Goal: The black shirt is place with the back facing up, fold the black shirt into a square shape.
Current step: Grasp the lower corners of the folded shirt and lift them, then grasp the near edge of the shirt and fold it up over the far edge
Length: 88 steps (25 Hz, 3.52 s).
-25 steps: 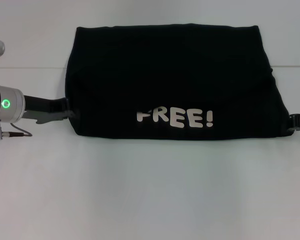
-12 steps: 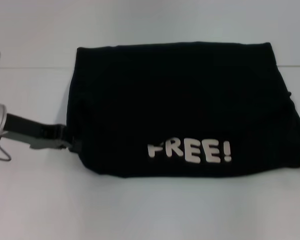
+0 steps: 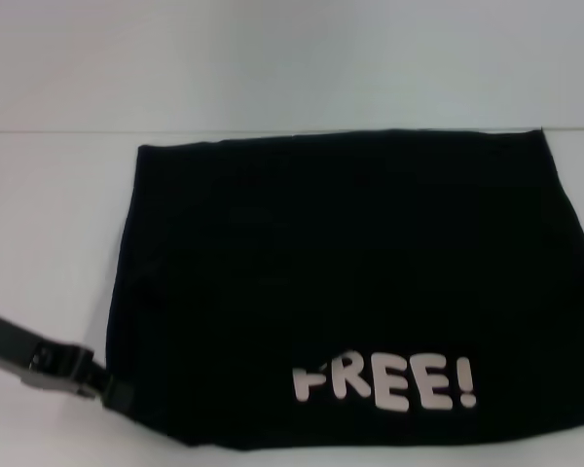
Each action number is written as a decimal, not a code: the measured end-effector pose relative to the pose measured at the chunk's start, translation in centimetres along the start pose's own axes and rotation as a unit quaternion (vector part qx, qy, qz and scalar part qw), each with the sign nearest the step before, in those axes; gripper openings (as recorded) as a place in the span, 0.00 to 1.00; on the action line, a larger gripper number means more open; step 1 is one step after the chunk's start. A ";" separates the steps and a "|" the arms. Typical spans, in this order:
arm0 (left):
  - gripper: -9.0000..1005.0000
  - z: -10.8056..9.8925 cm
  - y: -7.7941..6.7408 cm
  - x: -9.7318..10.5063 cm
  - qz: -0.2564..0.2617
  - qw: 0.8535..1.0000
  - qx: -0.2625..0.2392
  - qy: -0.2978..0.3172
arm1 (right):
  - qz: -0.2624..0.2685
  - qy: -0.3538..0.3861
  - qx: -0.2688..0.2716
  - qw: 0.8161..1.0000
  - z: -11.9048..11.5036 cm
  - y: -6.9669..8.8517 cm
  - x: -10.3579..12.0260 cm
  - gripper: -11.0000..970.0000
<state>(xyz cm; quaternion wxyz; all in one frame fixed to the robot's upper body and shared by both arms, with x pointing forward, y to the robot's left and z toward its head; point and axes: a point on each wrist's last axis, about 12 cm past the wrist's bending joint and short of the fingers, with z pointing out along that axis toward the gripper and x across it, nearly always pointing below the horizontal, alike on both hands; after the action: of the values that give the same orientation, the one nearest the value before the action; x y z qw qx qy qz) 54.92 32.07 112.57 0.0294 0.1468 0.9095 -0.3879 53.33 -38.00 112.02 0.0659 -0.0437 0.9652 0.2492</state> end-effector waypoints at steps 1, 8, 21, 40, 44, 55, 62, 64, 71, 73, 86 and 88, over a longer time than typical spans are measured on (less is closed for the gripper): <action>0.01 0.0 0.0 0.0 0.000 1.000 0.000 0.000 | 0.000 0.006 -0.004 1.000 0.0 0.0 0.3 0.05; 0.01 0.2 0.2 2.1 0.007 0.999 0.025 0.035 | 0.000 0.033 -0.025 0.999 0.0 0.2 1.3 0.05; 0.01 -2.8 -0.7 -0.5 0.025 0.994 0.072 -0.081 | -0.031 -0.078 -0.104 0.991 -3.0 0.7 -0.7 0.05; 0.01 -1.0 0.8 -9.2 -0.068 0.963 -0.119 -0.233 | 0.025 -0.295 -0.048 0.954 -0.1 1.3 -9.7 0.05; 0.01 -0.9 0.8 -9.4 -0.065 0.958 -0.125 -0.250 | 0.017 -0.292 -0.051 0.955 0.0 2.1 -10.3 0.05; 0.01 -2.0 -0.5 -12.3 -0.051 0.940 -0.149 -0.302 | 0.033 -0.363 -0.058 0.929 -2.1 1.9 -11.8 0.05; 0.01 0.4 0.0 -13.9 -0.056 0.921 -0.200 -0.329 | 0.055 -0.385 0.034 0.921 2.7 2.5 -14.0 0.05; 0.01 0.9 0.2 -14.0 -0.056 0.917 -0.210 -0.335 | 0.054 -0.390 0.054 0.918 3.6 2.7 -14.3 0.05; 0.01 1.0 0.9 -13.9 -0.071 0.907 -0.221 -0.352 | 0.039 -0.402 0.067 0.912 3.8 3.9 -15.4 0.05; 0.01 0.6 0.9 -14.0 -0.073 0.904 -0.219 -0.359 | 0.041 -0.408 0.065 0.910 3.5 4.0 -15.6 0.05; 0.01 0.7 1.3 -14.5 -0.079 0.889 -0.242 -0.380 | 0.014 -0.429 0.114 0.896 4.2 5.1 -16.8 0.05; 0.01 0.7 1.3 -14.5 -0.078 0.889 -0.242 -0.380 | 0.005 -0.428 0.122 0.896 4.6 5.4 -16.9 0.05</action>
<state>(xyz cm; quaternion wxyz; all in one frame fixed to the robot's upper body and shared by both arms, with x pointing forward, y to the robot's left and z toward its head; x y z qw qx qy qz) 69.08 28.86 113.61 0.3766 -0.0948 0.9032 -0.1828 69.83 -30.15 113.13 0.4761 0.0803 0.8669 0.1241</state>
